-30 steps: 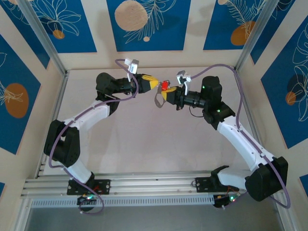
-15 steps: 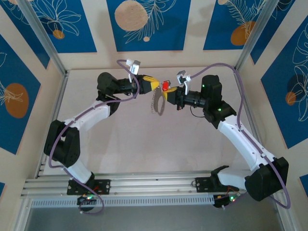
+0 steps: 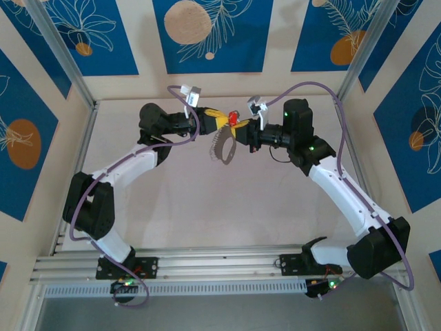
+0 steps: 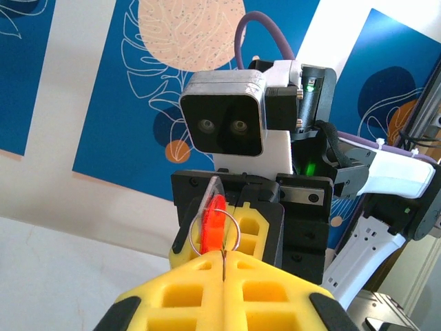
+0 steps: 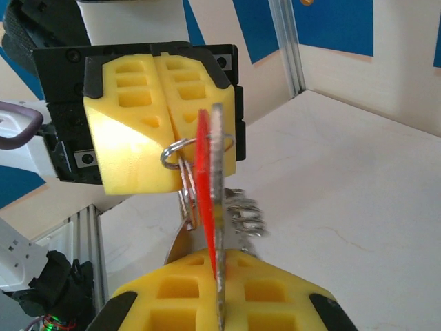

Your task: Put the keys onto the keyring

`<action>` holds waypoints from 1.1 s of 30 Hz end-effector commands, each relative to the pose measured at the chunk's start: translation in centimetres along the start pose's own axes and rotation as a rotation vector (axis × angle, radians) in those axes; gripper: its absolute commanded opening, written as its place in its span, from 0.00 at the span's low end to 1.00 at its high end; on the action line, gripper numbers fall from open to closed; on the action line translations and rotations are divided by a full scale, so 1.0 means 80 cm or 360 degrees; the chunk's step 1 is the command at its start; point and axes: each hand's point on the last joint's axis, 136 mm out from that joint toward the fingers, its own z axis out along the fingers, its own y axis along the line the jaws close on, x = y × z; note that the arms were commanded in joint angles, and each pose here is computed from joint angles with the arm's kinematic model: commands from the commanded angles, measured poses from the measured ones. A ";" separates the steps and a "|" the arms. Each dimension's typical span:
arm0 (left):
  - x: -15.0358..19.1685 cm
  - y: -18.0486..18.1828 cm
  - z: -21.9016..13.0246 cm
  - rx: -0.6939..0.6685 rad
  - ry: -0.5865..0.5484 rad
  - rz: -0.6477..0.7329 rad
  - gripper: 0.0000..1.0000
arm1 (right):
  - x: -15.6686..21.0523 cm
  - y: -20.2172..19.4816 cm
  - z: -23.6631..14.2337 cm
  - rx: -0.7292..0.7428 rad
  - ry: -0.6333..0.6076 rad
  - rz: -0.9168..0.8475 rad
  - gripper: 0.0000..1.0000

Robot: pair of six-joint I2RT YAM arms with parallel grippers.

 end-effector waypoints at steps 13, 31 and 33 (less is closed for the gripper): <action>-0.012 -0.029 0.001 0.0066 0.0023 0.0129 0.00 | -0.007 -0.021 -0.031 0.0210 -0.0061 -0.0038 0.00; -0.014 -0.029 0.003 0.0061 0.0017 0.0131 0.00 | 0.012 -0.018 -0.025 0.0184 -0.0024 -0.0008 0.00; -0.014 -0.029 0.003 0.0065 0.0020 0.0131 0.00 | 0.006 -0.016 -0.025 0.0178 -0.0030 -0.0018 0.00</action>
